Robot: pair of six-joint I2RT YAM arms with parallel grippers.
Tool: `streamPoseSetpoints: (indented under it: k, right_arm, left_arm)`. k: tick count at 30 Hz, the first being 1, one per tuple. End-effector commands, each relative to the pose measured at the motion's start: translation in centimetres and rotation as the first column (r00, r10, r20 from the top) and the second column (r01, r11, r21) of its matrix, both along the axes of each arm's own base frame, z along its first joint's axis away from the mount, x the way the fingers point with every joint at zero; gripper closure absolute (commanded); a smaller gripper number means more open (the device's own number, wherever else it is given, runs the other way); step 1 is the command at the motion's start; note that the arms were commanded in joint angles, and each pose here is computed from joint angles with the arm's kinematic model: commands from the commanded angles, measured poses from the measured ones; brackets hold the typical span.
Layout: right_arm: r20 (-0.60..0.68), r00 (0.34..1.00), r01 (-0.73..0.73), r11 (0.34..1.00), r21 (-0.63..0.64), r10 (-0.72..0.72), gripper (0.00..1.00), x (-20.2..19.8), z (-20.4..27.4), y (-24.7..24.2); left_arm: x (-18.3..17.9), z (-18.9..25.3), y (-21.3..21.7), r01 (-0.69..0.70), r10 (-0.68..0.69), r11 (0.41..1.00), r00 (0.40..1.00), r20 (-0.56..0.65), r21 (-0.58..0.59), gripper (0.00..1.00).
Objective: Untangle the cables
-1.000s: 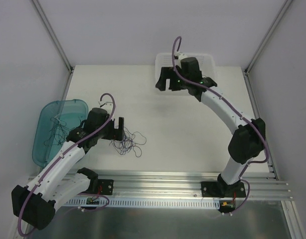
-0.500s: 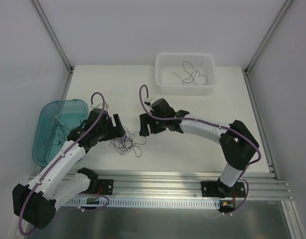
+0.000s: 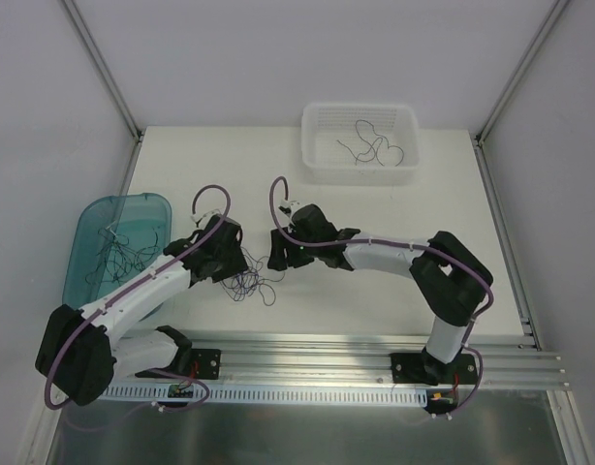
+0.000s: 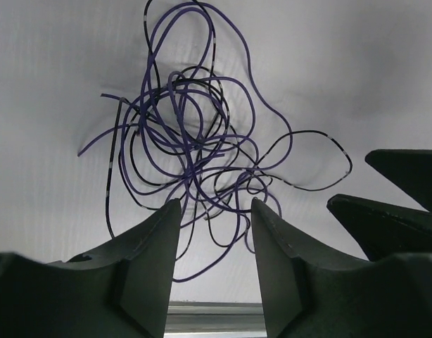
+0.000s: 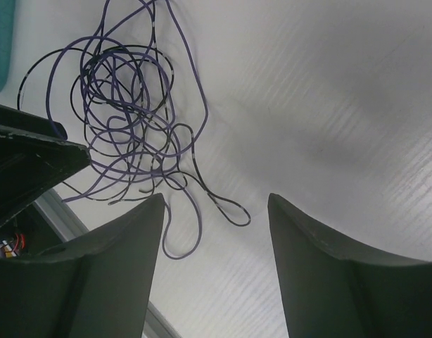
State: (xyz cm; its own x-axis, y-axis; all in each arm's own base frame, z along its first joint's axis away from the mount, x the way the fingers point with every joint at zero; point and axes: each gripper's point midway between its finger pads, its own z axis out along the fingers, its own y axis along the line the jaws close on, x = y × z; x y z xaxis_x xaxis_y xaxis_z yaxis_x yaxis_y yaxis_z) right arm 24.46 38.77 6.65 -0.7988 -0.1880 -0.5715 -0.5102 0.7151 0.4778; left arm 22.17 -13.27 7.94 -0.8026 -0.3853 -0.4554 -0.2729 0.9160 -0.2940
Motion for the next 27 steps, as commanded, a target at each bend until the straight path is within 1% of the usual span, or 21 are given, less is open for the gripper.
streamPoseSetpoints:
  k: [1, 2, 4, 5, 6, 7, 8, 9, 10, 11, 13, 14, 16, 17, 18, 20, 21, 23, 25, 26, 27]
  right_arm:
    - [0.009, 1.000, -0.001, 0.999, 0.055, 0.001, 0.37, 0.0, -0.2, 1.1]
    - [0.011, 1.000, 0.003, 0.998, 0.059, -0.004, 0.40, 0.1, -0.4, 1.1]
    - [-0.001, 1.000, 0.006, 0.999, 0.047, -0.006, 0.44, -0.1, -1.3, 1.0]
    - [-0.001, 1.000, 0.004, 0.999, 0.048, -0.004, 0.49, -0.1, -1.5, 1.0]
    - [-0.004, 1.000, 0.005, 0.999, 0.045, -0.004, 0.53, -0.1, -1.8, 0.9]
    - [-0.008, 1.000, 0.003, 0.999, 0.040, -0.002, 0.57, -0.2, -2.1, 0.9]
    - [-0.010, 1.000, 0.003, 0.999, 0.043, -0.003, 0.66, -0.2, -2.1, 0.9]
    - [-0.006, 1.000, 0.002, 0.999, 0.042, -0.002, 0.73, -0.2, -2.0, 0.8]
    - [-0.009, 1.000, 0.007, 0.999, 0.035, -0.007, 0.80, -0.3, -2.3, 0.4]
    - [0.010, 1.000, 0.023, 0.999, 0.041, -0.023, 0.91, 0.1, -1.3, -0.2]
    - [0.046, 0.998, 0.042, 0.998, 0.040, -0.043, 0.99, 0.4, -0.2, -1.3]
    - [0.052, 0.996, 0.075, 0.997, -0.005, -0.074, 0.99, 0.7, -0.2, -2.8]
    - [0.123, 0.989, 0.089, 0.996, -0.018, -0.086, 0.99, 1.2, 2.8, -4.6]
    - [0.133, 0.986, 0.111, 0.991, -0.076, -0.100, 0.99, 1.1, 2.9, -6.3]
    - [0.187, 0.977, 0.117, 0.992, -0.053, -0.105, 0.99, 1.1, 5.8, -7.2]
    - [0.240, 0.963, 0.162, 0.976, -0.143, -0.125, 0.99, 1.0, 7.1, -10.4]
    - [0.286, 0.948, 0.181, 0.977, -0.116, -0.142, 0.99, 1.0, 9.9, -11.4]
    - [0.316, 0.935, 0.226, 0.959, -0.170, -0.164, 0.99, 0.6, 11.5, -14.6]
    - [0.382, 0.902, 0.261, 0.958, -0.118, -0.199, 0.99, 0.2, 16.0, -16.6]
    - [0.393, 0.895, 0.290, 0.945, -0.151, -0.211, 0.99, -0.1, 16.6, -18.5]
    - [0.443, 0.865, 0.306, 0.948, -0.089, -0.237, 0.99, -0.5, 20.1, -19.6]
  left_arm:
    - [1.1, -0.4, 0.6, -0.095, 0.094, 0.995, 0.995, 0.022, 0.033, 0.56]
    - [1.3, -0.5, 0.8, -0.104, 0.103, 0.994, 0.994, 0.024, 0.041, 0.64]
    - [1.3, -0.6, 0.6, -0.100, 0.099, 0.994, 0.995, 0.018, 0.047, 0.74]
    - [1.6, -0.2, 0.4, -0.094, 0.093, 0.995, 0.995, 0.027, 0.038, 0.79]
    - [1.7, 0.3, 0.2, -0.079, 0.078, 0.996, 0.996, 0.039, 0.030, 0.88]
    - [1.7, 0.8, 0.2, -0.073, 0.071, 0.997, 0.996, 0.051, 0.024, 0.92]
    - [2.0, 1.5, 0.0, -0.066, 0.065, 0.998, 0.995, 0.072, 0.015, 0.97]
    - [2.2, 2.6, 0.0, -0.053, 0.052, 0.999, 0.993, 0.108, 0.006, 1.00]
    - [2.2, 3.1, 0.1, -0.044, 0.042, 0.999, 0.991, 0.127, 0.008, 1.00]
    - [2.4, 3.8, 0.2, -0.040, 0.038, 0.999, 0.988, 0.150, 0.007, 1.00]
    - [2.3, 4.7, 0.9, -0.039, 0.034, 0.999, 0.982, 0.188, 0.021, 1.00]
    - [2.1, 4.6, 1.2, -0.040, 0.034, 0.999, 0.981, 0.189, 0.031, 1.00]
    - [2.0, 4.1, 1.9, -0.055, 0.045, 0.997, 0.982, 0.183, 0.050, 1.00]
    - [1.6, 3.1, 2.3, -0.060, 0.049, 0.996, 0.986, 0.158, 0.062, 1.00]
    - [1.6, 2.3, 2.6, -0.076, 0.066, 0.995, 0.989, 0.133, 0.069, 1.00]
    - [1.2, 0.9, 3.1, -0.083, 0.074, 0.992, 0.993, 0.095, 0.095, 1.00]
    - [1.0, -0.1, 3.3, -0.083, 0.075, 0.989, 0.995, 0.063, 0.123, 1.00]
    - [0.8, -1.2, 3.7, -0.082, 0.078, 0.984, 0.997, 0.030, 0.157, 1.00]
    - [0.6, -2.4, 3.8, -0.074, 0.077, 0.980, 0.997, -0.013, 0.184, 1.00]
    - [0.5, -3.0, 3.8, -0.065, 0.074, 0.978, 0.996, -0.039, 0.197, 1.00]
    - [0.6, -3.2, 3.8, -0.063, 0.074, 0.978, 0.996, -0.047, 0.201, 1.00]
